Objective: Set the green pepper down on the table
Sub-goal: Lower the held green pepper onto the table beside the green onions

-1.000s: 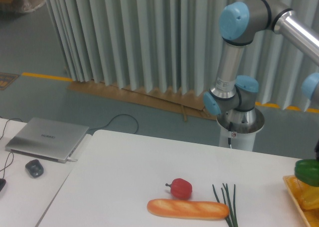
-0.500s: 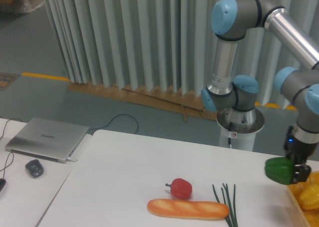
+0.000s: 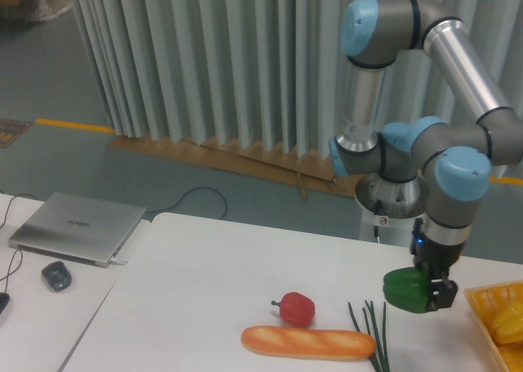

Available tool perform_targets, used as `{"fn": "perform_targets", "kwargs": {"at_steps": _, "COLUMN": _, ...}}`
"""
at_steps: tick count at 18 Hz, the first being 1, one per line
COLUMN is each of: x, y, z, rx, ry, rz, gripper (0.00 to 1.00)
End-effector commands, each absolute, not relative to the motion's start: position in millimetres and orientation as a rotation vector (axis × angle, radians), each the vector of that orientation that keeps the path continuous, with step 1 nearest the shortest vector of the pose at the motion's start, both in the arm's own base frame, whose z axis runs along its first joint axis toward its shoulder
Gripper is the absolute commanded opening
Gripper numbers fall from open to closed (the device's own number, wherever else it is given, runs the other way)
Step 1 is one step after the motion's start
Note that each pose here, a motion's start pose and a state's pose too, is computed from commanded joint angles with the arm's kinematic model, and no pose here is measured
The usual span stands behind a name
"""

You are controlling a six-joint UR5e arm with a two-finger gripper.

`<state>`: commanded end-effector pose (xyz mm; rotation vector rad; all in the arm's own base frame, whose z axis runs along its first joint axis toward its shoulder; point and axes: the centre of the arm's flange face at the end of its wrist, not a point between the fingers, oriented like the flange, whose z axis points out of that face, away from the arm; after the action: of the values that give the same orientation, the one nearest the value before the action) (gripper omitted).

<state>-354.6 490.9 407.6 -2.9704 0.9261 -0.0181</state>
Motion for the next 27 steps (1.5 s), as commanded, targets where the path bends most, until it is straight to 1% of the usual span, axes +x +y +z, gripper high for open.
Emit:
{"fn": "perform_targets", "kwargs": {"at_steps": 4, "x": -346, "y": 524, "z": 385, "rx": -3.021, "ry": 0.901, "rz": 0.067, "gripper": 0.60}}
{"fn": "perform_targets", "kwargs": {"at_steps": 7, "x": -353, "y": 534, "z": 373, "rx": -3.039, "ry": 0.865, "rz": 0.058, "gripper": 0.59}}
{"fn": "perform_targets", "kwargs": {"at_steps": 8, "x": -353, "y": 536, "z": 369, "rx": -3.045, "ry": 0.860, "rz": 0.051, "gripper": 0.53}}
{"fn": "perform_targets", "kwargs": {"at_steps": 10, "x": -354, "y": 540, "z": 358, "rx": -3.054, "ry": 0.855, "rz": 0.033, "gripper": 0.53}}
{"fn": "perform_targets", "kwargs": {"at_steps": 13, "x": -362, "y": 548, "z": 343, "rx": -3.076, "ry": 0.835, "rz": 0.077, "gripper": 0.53}}
{"fn": "perform_targets", "kwargs": {"at_steps": 16, "x": -364, "y": 556, "z": 324, "rx": -3.087, "ry": 0.844, "rz": 0.067, "gripper": 0.53}}
{"fn": "perform_targets", "kwargs": {"at_steps": 19, "x": -372, "y": 561, "z": 303, "rx": -3.122, "ry": 0.851, "rz": 0.102, "gripper": 0.54}}
{"fn": "perform_targets", "kwargs": {"at_steps": 21, "x": -373, "y": 572, "z": 286, "rx": -3.154, "ry": 0.799, "rz": 0.141, "gripper": 0.55}}
{"fn": "perform_targets", "kwargs": {"at_steps": 23, "x": -370, "y": 574, "z": 285, "rx": -3.160, "ry": 0.808, "rz": 0.154, "gripper": 0.55}}
{"fn": "perform_targets", "kwargs": {"at_steps": 27, "x": -365, "y": 571, "z": 303, "rx": -3.147, "ry": 0.794, "rz": 0.184, "gripper": 0.55}}
